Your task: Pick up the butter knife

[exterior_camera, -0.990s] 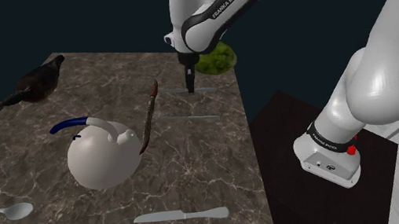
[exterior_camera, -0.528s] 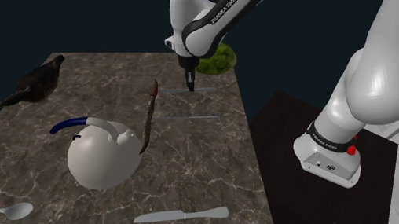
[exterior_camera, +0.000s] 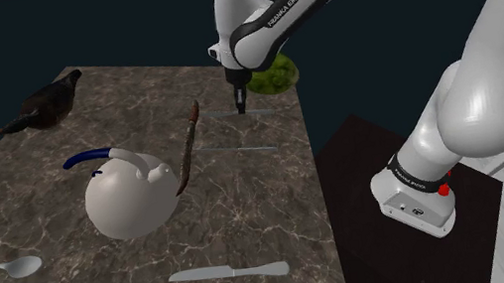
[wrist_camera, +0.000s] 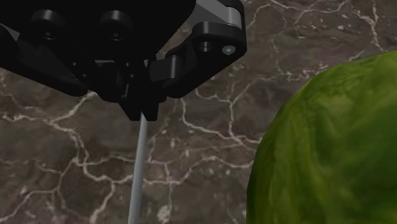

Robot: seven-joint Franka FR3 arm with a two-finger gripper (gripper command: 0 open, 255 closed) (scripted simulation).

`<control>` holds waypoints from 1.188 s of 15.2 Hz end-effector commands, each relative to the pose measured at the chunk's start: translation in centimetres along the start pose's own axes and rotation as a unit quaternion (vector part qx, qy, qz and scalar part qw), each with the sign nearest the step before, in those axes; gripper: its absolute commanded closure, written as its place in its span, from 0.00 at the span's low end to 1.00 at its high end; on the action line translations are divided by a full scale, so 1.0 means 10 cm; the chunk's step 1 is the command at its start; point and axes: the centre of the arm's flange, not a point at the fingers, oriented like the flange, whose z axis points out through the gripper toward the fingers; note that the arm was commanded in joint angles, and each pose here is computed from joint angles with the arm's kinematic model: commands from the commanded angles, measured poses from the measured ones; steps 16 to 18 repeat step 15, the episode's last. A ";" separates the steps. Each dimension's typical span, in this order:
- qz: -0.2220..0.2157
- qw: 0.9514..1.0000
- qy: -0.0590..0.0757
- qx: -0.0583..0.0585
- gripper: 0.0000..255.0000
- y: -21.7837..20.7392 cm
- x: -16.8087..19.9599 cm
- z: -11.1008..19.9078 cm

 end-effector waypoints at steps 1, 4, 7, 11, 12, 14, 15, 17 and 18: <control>0.000 1.000 0.000 0.000 1.00 0.00 0.00 -0.09; 0.000 1.000 0.000 0.000 1.00 0.00 -0.01 -0.25; 0.000 1.000 0.000 0.000 1.00 0.01 -0.02 -0.41; 0.000 1.000 0.000 0.000 1.00 0.01 -0.03 -0.62; 0.000 1.000 0.000 0.000 1.00 0.01 -0.03 -0.67; 0.000 1.000 0.000 0.000 1.00 0.01 -0.03 -0.73; 0.000 1.000 0.000 0.000 1.00 0.01 -0.03 -0.73; 0.000 1.000 0.000 0.000 1.00 0.01 -0.03 -0.73; 0.000 1.000 0.000 0.000 1.00 0.01 -0.03 -0.73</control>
